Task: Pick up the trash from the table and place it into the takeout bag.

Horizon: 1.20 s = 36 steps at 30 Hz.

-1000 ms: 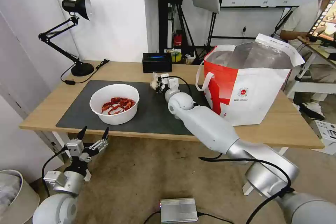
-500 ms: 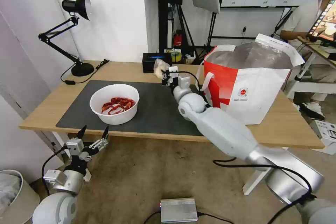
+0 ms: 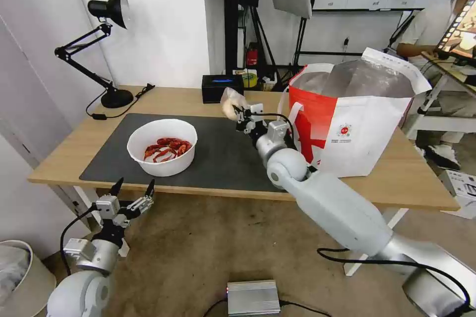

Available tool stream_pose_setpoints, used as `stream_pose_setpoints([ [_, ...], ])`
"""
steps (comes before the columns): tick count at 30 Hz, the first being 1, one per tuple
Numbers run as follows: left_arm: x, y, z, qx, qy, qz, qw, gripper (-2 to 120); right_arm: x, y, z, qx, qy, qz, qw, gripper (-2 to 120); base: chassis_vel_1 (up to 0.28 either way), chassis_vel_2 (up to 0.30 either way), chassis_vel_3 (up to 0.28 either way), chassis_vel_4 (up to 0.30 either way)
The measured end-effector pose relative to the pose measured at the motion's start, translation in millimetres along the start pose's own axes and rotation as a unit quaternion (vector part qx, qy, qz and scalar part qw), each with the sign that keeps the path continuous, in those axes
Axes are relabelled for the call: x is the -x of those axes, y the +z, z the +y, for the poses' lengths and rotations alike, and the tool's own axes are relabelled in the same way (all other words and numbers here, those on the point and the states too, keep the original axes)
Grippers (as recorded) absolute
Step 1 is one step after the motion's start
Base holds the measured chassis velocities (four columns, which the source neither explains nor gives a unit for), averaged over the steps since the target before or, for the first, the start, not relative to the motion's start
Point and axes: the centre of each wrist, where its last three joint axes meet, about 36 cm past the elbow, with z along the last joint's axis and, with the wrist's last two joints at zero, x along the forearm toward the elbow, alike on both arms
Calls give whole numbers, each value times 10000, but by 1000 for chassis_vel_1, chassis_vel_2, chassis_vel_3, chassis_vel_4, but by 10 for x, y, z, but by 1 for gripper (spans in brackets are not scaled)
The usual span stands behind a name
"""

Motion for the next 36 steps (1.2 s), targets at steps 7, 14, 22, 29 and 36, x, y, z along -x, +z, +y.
stream_pose_setpoints([
  [7,16,18,-7,-9,16,14,10000,100,-458,130,-193,49,-149,-151,9998,0,0,0,0,0],
  [14,32,47,-71,-1,87,45,10000,100,-969,259,-371,157,-341,-364,9986,0,0,0,0,0],
  [22,64,101,-164,-25,185,90,9998,100,-1402,182,-566,83,-677,-710,9951,0,0,0,0,0],
  [29,79,112,-189,-30,220,95,9997,100,-1639,190,-600,108,-916,-975,9910,0,0,0,0,0],
  [36,84,110,-205,-22,259,99,9996,100,-1740,74,-689,218,-1007,-1442,9842,0,0,0,0,0],
])
